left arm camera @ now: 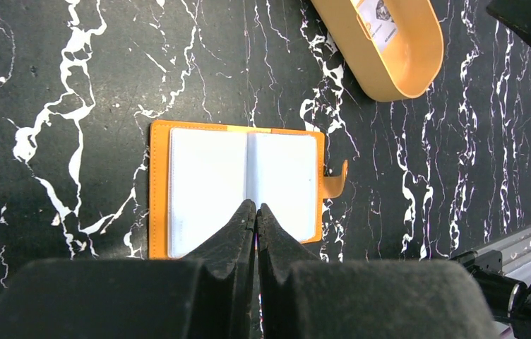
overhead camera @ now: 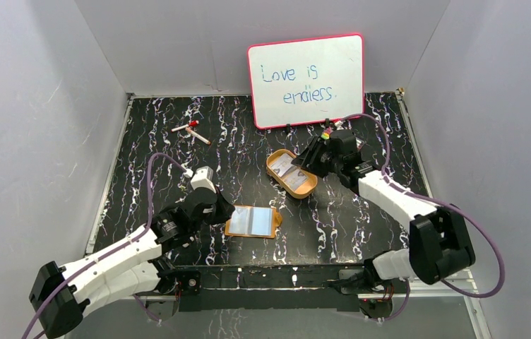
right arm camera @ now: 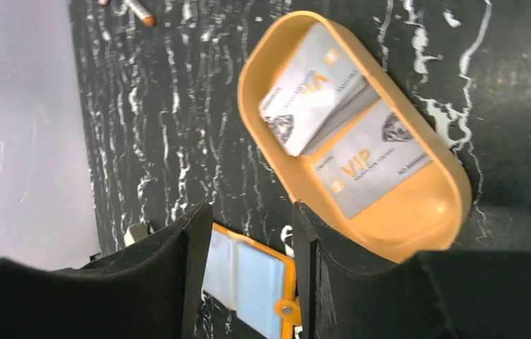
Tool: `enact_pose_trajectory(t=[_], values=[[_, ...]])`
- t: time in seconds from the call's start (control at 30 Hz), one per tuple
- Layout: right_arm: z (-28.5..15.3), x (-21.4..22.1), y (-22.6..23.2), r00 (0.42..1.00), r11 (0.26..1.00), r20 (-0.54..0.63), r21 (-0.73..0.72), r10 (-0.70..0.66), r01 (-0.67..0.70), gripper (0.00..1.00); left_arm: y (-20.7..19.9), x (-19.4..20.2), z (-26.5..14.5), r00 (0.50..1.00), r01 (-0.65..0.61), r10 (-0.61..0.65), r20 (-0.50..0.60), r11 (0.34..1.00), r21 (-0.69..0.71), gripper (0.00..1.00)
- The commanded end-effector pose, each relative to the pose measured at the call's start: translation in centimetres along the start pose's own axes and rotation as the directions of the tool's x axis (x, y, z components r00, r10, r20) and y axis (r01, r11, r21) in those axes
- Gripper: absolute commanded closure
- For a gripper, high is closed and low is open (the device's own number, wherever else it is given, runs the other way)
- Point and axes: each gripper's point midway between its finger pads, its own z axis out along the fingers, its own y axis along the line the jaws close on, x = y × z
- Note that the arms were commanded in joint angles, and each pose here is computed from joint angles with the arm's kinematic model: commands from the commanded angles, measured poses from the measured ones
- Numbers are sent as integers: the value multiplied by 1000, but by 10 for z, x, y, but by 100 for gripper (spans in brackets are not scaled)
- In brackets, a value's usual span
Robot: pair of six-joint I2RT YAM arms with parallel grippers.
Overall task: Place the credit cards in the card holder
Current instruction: Pick up the credit card from the storage box.
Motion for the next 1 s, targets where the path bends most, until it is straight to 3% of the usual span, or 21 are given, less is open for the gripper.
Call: enact_pose_trajectory(t=[0.0, 0.3, 0.97], values=[[17, -6, -12, 996, 995, 3, 55, 89, -89, 44, -7, -1, 5, 1000, 15, -15, 0, 1000, 21, 97], [46, -13, -24, 961, 954, 75, 123, 267, -275, 41, -8, 4, 8, 999, 39, -39, -11, 999, 31, 97], [96, -3, -39, 920, 875, 132, 282, 370, -392, 41, -5, 14, 11, 998, 64, -63, -31, 997, 38, 97]])
